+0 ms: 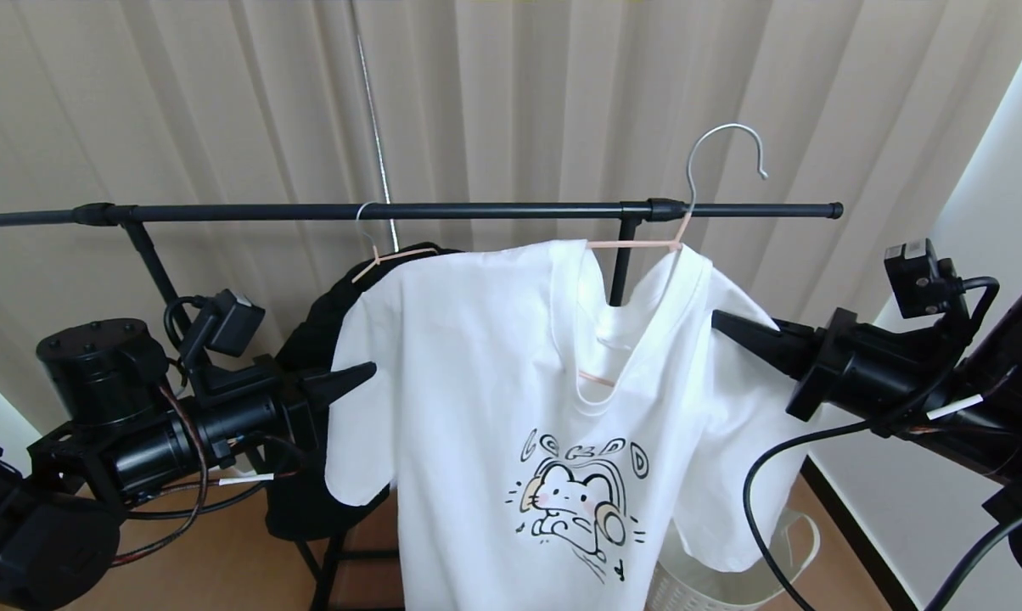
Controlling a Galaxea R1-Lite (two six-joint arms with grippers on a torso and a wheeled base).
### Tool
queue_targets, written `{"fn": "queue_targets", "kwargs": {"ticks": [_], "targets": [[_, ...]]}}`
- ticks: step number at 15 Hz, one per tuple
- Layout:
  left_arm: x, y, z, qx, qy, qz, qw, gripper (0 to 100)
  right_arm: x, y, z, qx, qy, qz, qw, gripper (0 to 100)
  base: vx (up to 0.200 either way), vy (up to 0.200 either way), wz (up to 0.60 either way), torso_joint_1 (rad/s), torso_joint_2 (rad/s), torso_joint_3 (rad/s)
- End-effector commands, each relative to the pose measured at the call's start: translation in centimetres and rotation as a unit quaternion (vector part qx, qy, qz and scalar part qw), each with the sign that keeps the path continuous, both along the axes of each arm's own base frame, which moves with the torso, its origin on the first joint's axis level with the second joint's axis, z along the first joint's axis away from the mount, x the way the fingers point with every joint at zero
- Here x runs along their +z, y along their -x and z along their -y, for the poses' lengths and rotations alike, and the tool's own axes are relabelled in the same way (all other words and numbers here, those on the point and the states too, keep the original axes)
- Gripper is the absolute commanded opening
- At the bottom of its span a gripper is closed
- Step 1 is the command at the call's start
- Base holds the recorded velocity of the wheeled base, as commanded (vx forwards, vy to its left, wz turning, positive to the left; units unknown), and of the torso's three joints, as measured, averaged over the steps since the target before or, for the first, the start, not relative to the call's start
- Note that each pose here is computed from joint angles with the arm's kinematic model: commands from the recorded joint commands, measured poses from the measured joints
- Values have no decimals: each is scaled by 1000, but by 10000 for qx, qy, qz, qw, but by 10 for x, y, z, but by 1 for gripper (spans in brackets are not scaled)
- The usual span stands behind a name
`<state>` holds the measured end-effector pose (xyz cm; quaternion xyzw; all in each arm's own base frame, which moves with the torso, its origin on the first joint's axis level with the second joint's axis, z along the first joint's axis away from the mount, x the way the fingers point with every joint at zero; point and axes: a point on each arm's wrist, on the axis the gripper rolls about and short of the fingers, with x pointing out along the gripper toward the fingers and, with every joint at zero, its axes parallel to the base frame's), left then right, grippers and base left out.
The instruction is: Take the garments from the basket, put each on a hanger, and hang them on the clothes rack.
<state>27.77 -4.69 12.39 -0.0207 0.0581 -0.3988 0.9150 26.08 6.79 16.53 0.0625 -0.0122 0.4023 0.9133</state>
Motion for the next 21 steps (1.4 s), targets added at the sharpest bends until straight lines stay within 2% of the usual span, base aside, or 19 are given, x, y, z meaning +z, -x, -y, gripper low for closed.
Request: {"fn": "queue_targets", "kwargs": {"ticks": [1, 14, 20, 21], "targets": [[0, 0, 0, -7, 1, -7, 10000, 0, -3, -3, 2, -36, -42, -73, 10000, 0, 0, 0, 0, 0, 0, 0], [-3, -1, -3, 54, -4, -52, 10000, 0, -1, -4, 2, -37, -108, -90, 9999, 0, 0, 0, 0, 0, 0, 0], [-10, -10, -11, 192, -17, -146, 9997, 0, -1, -5, 2, -44, -117, -45, 9999, 0, 0, 0, 0, 0, 0, 0], [-9, -9, -11, 186, 4, -50, 9998, 0, -1, -5, 2, -44, -116, -52, 9999, 0, 0, 0, 0, 0, 0, 0]]}}
